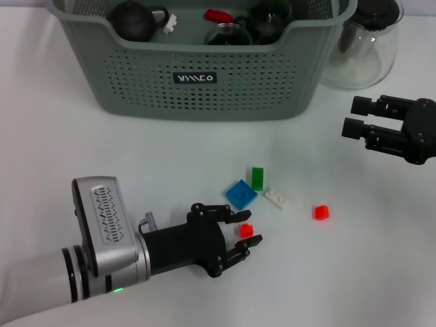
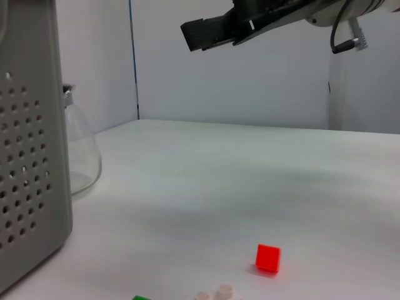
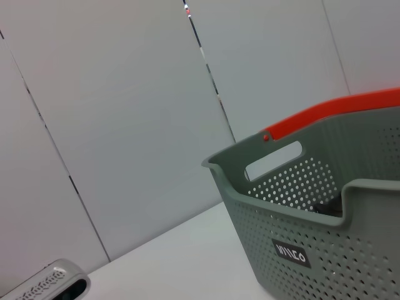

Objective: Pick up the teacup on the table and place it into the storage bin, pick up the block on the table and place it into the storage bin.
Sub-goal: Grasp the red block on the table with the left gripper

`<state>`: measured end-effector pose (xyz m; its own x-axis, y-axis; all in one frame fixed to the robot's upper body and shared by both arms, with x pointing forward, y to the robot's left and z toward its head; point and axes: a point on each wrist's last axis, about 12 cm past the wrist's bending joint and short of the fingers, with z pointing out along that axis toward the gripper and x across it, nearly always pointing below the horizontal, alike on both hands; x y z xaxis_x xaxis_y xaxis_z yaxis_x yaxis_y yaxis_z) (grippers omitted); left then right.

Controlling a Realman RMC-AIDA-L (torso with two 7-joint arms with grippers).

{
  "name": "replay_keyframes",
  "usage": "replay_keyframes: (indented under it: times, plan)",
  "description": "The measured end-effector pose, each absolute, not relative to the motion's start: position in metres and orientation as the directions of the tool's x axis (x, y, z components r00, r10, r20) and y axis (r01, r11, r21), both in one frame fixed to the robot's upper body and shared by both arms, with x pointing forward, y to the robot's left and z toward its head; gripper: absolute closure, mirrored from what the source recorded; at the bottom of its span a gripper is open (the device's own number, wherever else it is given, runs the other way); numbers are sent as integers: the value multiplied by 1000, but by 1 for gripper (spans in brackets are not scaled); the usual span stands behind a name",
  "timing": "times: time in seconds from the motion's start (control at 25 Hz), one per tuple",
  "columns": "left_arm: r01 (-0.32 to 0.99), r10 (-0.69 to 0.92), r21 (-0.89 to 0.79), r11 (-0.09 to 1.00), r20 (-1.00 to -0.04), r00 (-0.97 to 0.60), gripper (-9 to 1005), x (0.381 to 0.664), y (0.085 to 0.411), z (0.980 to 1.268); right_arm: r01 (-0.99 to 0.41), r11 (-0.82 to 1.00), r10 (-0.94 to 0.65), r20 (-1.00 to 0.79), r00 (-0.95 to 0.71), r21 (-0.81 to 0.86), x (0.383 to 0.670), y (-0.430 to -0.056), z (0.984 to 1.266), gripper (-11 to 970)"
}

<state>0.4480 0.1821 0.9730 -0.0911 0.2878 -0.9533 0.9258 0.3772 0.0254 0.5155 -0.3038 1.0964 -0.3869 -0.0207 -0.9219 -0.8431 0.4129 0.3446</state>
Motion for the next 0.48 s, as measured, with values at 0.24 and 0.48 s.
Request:
replay_keyframes:
  times: [0.24,0.48]
  plan:
    - [927,292,12,375,-951,-106,602,448,179,972,-842,414,-21,-921,-389,346,515,-304,1096,346]
    - [925,299,9,380,-948,-114,601,448,178,970,-842,414,-20,-921,-389,346,515,-304,1096,346]
